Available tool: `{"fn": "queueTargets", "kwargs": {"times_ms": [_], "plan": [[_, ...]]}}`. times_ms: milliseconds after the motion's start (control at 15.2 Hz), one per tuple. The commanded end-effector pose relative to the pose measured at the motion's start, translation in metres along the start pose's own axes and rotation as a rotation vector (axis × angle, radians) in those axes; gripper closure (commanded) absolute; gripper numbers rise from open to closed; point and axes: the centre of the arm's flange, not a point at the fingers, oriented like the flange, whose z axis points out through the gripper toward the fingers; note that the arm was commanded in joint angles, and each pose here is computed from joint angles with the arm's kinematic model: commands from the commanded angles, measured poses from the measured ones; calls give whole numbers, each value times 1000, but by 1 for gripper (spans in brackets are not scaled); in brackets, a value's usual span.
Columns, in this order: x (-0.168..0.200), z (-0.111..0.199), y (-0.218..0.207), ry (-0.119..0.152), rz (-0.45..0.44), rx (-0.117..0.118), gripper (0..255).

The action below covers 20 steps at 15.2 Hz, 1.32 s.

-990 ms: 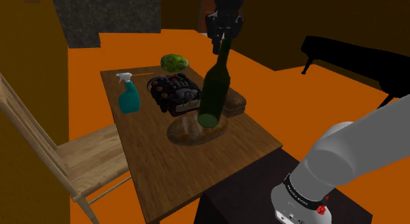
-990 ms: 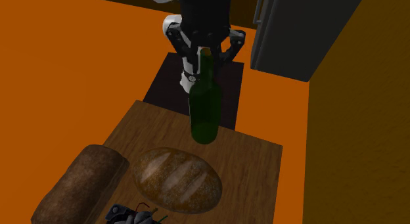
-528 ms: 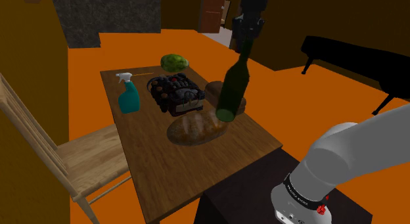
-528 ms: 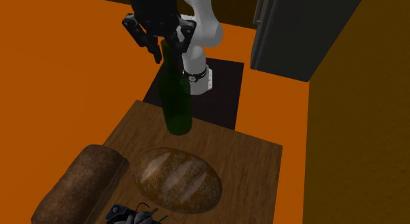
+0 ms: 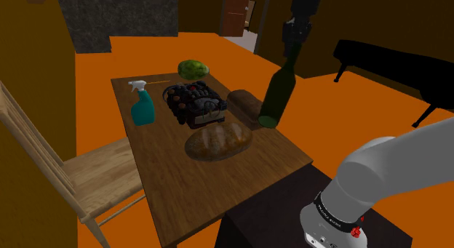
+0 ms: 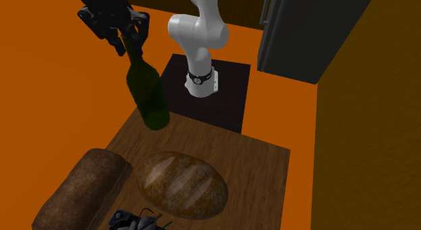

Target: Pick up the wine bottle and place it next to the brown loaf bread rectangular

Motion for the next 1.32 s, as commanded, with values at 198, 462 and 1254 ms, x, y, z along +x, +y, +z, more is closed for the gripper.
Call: {"fn": "queueTargets", "kwargs": {"times_ms": [198,462,1254], "plan": [[-6,-1,67,0,-1,-1,255],[-12,-1,120,0,-1,-1,255],[-21,25,210,0,-1,-1,255]]}}
